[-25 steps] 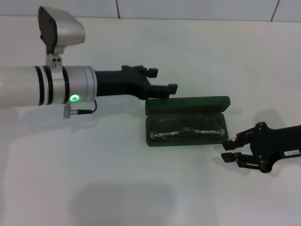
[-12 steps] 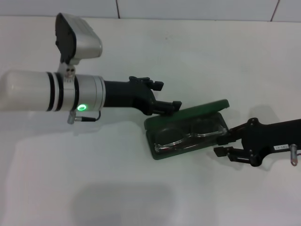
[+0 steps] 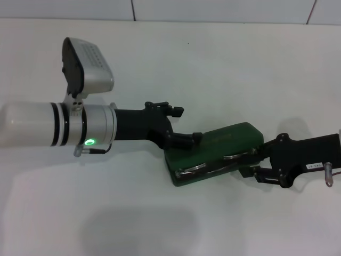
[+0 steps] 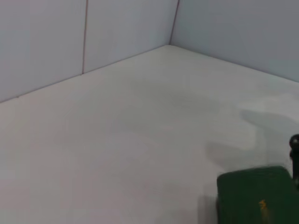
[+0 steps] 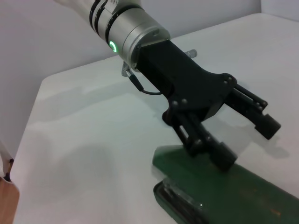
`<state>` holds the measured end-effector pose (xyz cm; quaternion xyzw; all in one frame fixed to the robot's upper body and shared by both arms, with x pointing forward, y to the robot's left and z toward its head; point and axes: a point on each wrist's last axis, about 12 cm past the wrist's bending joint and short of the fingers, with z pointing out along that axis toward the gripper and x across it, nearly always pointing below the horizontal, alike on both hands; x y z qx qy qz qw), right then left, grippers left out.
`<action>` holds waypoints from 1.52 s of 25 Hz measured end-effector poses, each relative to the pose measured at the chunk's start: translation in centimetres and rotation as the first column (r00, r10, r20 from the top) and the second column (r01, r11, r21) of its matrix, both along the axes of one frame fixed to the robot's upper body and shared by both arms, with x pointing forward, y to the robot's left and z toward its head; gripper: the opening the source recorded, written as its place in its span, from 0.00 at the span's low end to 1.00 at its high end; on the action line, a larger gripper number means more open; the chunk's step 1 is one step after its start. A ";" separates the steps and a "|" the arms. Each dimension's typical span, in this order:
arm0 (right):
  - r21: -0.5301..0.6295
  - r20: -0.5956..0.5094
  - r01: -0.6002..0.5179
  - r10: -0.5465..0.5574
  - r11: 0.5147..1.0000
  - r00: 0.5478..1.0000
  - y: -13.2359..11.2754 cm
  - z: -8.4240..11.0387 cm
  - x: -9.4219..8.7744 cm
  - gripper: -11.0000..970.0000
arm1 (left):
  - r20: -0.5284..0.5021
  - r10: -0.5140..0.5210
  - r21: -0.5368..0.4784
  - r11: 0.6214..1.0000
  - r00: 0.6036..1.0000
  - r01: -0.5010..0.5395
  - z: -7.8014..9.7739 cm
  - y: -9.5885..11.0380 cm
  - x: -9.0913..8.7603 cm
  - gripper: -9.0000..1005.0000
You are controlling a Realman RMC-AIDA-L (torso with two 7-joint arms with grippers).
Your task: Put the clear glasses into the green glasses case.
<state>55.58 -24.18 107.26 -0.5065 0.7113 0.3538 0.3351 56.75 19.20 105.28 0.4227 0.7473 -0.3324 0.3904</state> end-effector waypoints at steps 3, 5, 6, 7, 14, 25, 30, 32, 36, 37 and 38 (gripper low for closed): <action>0.003 -0.004 -0.005 0.005 1.000 1.000 0.0 0.1 0.0 0.30 | 0.005 -0.003 0.012 1.000 1.000 0.003 -0.4 0.1 -0.3 0.88; 0.012 -0.011 -0.034 0.034 0.999 0.999 0.0 0.4 -0.3 0.30 | 0.004 0.001 0.009 1.000 1.000 -0.001 -0.6 0.2 -0.4 0.88; 0.018 -0.016 -0.054 0.054 0.998 0.998 -0.1 0.6 -0.5 0.31 | 0.003 0.005 0.005 1.000 1.000 -0.005 -0.6 0.2 -0.5 0.88; 0.029 -0.019 -0.079 0.080 0.996 0.997 -0.5 1.0 -0.7 0.31 | 0.003 0.012 -0.003 1.000 1.000 -0.012 -0.7 0.3 -0.5 0.88; 0.327 0.199 0.027 -0.096 0.945 0.975 -7.3 6.4 -2.8 0.31 | 0.057 0.038 -0.119 0.992 0.998 -0.031 0.9 1.2 -0.7 0.88; 0.489 0.374 0.037 -0.248 0.871 0.894 -7.0 4.0 -4.3 0.31 | 0.216 0.052 -0.344 0.939 0.975 0.026 2.3 2.5 -3.1 0.88; 0.457 0.398 -0.010 -0.194 0.890 0.897 -5.1 2.6 -4.6 0.31 | 0.283 0.060 -0.421 0.904 0.957 0.068 1.6 3.3 -5.5 0.88; 0.444 0.392 -0.016 -0.178 0.896 0.903 -4.9 2.3 -4.6 0.37 | 0.274 0.063 -0.428 0.902 0.960 0.063 1.4 3.7 -6.0 0.88; 0.421 0.404 -0.001 -0.187 0.907 0.895 -4.4 1.5 -4.4 0.47 | 0.264 0.070 -0.429 0.902 0.962 0.052 0.8 3.9 -6.7 0.88; 0.419 0.412 -0.008 -0.182 0.908 0.893 -4.2 1.3 -4.5 0.50 | 0.263 0.070 -0.428 0.902 0.962 0.051 0.7 3.9 -6.9 0.88; 0.417 0.419 -0.014 -0.178 0.909 0.890 -4.0 1.0 -4.6 0.52 | 0.261 0.071 -0.428 0.902 0.963 0.049 0.6 3.9 -7.0 0.88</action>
